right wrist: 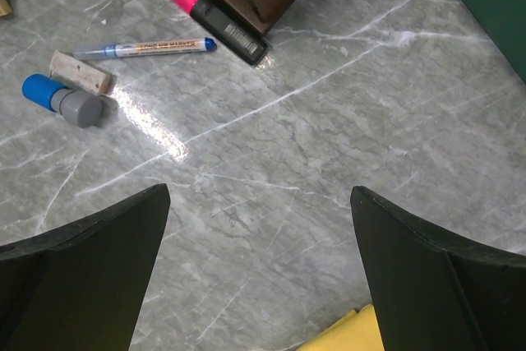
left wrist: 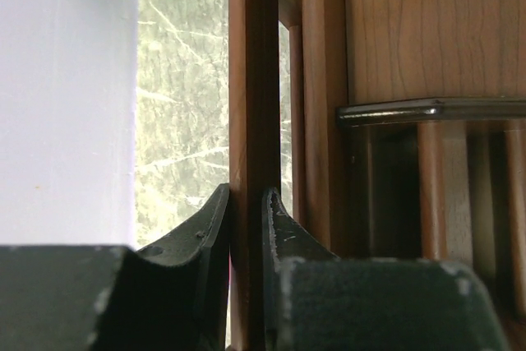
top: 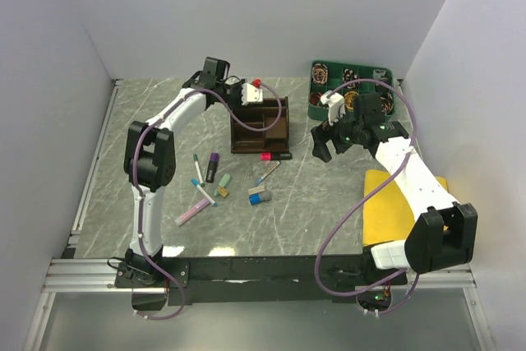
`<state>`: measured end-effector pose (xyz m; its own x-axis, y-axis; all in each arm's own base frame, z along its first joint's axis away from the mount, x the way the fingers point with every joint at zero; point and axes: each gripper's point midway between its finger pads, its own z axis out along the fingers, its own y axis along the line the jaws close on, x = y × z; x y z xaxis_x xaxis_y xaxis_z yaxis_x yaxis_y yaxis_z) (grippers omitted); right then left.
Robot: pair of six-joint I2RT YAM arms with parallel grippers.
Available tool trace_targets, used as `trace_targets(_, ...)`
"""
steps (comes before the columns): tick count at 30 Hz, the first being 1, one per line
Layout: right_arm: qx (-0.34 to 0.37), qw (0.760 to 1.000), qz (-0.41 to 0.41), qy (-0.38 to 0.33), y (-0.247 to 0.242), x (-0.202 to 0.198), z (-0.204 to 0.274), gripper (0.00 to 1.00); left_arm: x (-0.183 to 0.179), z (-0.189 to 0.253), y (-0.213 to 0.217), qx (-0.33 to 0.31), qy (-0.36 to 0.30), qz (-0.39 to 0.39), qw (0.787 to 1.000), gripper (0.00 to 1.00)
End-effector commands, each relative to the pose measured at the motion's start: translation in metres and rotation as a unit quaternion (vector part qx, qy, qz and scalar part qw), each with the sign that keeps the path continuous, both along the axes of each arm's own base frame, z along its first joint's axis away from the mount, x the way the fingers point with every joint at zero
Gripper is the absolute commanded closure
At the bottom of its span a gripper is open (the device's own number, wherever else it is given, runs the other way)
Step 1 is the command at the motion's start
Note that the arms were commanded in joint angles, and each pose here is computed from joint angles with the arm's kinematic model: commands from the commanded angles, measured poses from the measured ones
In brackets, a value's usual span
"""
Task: Sort the stationery into containers
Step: Move the storage box to the center of the board.
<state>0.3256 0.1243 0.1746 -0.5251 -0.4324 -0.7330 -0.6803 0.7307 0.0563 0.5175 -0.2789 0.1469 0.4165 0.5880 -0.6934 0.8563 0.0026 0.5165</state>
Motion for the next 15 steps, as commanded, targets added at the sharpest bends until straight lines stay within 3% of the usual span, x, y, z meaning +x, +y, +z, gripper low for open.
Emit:
trace_targets(1, 0.003, 1.000, 0.015, -0.010, 0.003, -0.006, 0.006, 0.01, -0.029, -0.075, -0.015, 0.028, 0.106, -0.027, 0.994, 0.79)
trace_targets(6, 0.004, 0.999, 0.038, -0.002, 0.008, -0.003, -0.002, 0.01, -0.012, -0.072, -0.018, 0.020, 0.089, -0.014, 0.996, 0.63)
trace_targets(8, 0.000, 0.998, 0.061, -0.009, 0.012, 0.000, 0.001, 0.02, -0.008, -0.065, -0.016, 0.011, 0.090, -0.001, 0.996, 0.61)
trace_targets(11, -0.011, 0.994, 0.112, -0.013, 0.019, 0.002, -0.004, 0.03, 0.006, -0.029, -0.012, -0.027, 0.062, 0.031, 0.997, 0.54)
trace_targets(15, -0.044, 0.978, 0.198, -0.044, 0.032, 0.005, -0.018, 0.04, 0.017, 0.054, 0.005, -0.082, 0.001, 0.063, 0.995, 0.29)
